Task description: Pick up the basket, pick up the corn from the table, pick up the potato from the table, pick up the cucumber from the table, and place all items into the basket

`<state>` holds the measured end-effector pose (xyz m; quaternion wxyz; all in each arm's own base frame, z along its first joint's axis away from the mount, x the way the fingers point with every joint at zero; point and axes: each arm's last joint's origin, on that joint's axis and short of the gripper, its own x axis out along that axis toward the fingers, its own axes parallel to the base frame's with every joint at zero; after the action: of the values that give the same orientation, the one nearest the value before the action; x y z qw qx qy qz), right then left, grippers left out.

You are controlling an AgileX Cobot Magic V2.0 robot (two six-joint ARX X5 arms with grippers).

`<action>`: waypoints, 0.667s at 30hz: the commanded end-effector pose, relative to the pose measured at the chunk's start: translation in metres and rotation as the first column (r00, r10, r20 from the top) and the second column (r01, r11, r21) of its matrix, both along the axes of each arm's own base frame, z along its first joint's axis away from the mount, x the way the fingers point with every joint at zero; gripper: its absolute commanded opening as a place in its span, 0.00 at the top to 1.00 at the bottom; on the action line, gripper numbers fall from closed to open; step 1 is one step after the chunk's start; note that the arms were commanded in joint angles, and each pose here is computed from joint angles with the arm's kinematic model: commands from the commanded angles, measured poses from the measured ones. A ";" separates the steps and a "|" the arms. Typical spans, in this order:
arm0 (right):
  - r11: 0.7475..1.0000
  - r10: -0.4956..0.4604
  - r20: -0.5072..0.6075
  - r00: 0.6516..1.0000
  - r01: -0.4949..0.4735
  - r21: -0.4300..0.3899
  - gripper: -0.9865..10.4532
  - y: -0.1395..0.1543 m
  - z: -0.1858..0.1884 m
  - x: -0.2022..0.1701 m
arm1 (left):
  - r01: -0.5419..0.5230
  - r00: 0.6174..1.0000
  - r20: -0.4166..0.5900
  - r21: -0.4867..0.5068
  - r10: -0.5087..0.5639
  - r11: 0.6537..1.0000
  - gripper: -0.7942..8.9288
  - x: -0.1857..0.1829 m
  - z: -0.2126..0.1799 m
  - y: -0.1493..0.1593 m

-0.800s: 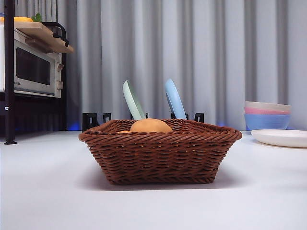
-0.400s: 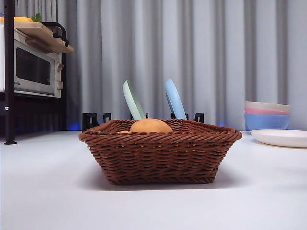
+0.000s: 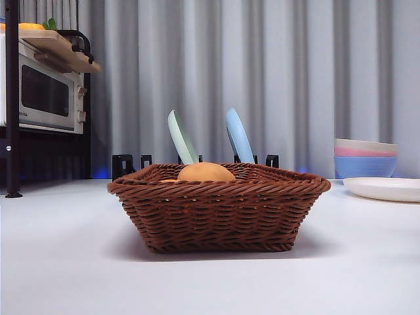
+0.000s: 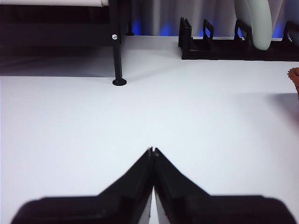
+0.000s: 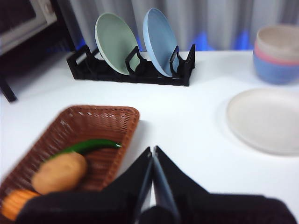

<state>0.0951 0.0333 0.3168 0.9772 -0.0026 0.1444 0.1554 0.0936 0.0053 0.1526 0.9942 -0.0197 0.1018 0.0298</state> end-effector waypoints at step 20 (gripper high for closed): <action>0.998 -0.041 0.199 0.979 0.049 -0.037 0.91 -0.015 -0.122 0.002 | 0.000 1.000 -0.015 0.003 0.000 1.000 0.92 0.000 -0.004 0.000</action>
<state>0.0968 0.0182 0.1991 0.9895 -0.0349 0.0512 0.1309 0.0936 0.0053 0.1526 0.9942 -0.0197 0.1018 0.0298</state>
